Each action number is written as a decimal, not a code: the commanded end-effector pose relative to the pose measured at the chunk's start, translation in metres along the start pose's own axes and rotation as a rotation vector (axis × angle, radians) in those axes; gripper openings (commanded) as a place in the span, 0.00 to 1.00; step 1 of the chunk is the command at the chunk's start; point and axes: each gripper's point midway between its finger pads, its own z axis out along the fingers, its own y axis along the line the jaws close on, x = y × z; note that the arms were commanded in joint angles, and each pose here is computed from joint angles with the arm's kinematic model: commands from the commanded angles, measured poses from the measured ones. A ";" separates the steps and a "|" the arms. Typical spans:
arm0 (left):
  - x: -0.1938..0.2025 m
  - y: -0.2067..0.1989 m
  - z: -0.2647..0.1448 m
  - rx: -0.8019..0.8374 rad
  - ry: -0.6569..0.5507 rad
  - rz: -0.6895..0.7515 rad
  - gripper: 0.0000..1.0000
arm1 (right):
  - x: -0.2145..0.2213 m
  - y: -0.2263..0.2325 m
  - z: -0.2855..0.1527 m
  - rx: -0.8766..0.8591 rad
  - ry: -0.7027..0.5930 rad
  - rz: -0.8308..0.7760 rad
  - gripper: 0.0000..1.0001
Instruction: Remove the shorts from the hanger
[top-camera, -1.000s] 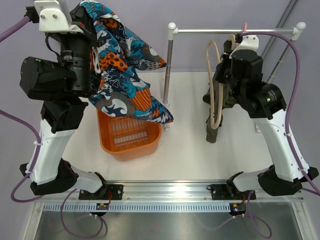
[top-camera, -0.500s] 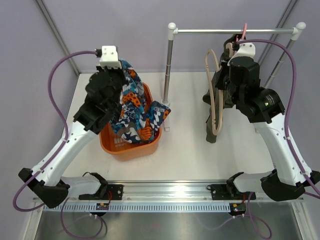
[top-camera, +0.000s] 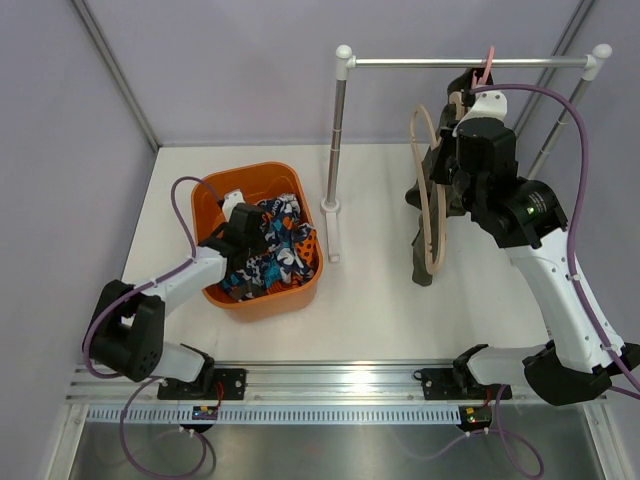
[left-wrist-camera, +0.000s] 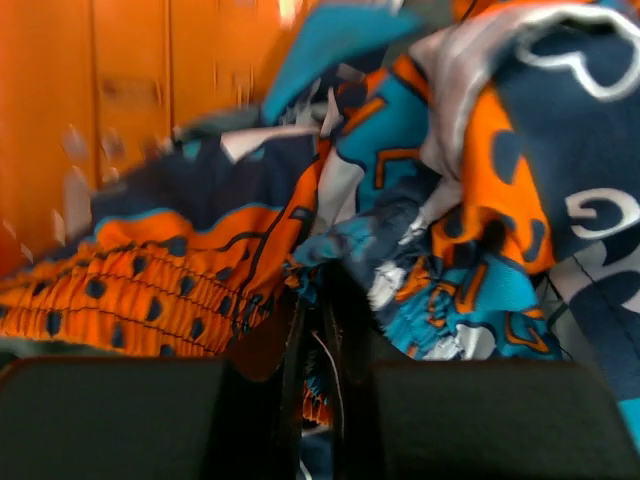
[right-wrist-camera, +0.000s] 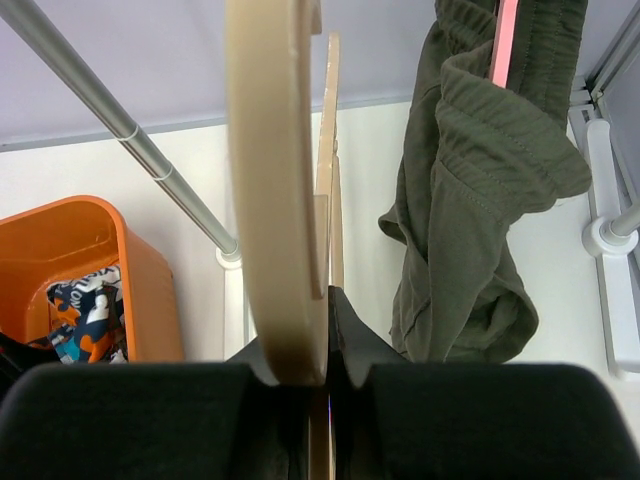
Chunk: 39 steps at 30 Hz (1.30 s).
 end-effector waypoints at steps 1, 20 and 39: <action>-0.015 -0.031 -0.008 0.125 -0.037 -0.203 0.13 | -0.023 0.003 -0.011 -0.040 -0.068 0.019 0.00; -0.130 -0.059 -0.158 0.353 -0.287 0.027 0.93 | -0.020 0.033 0.009 -0.178 -0.033 -0.114 0.00; -0.141 -0.054 -0.233 0.492 -0.367 0.196 0.97 | -0.047 0.067 0.119 -0.184 0.001 -0.146 0.00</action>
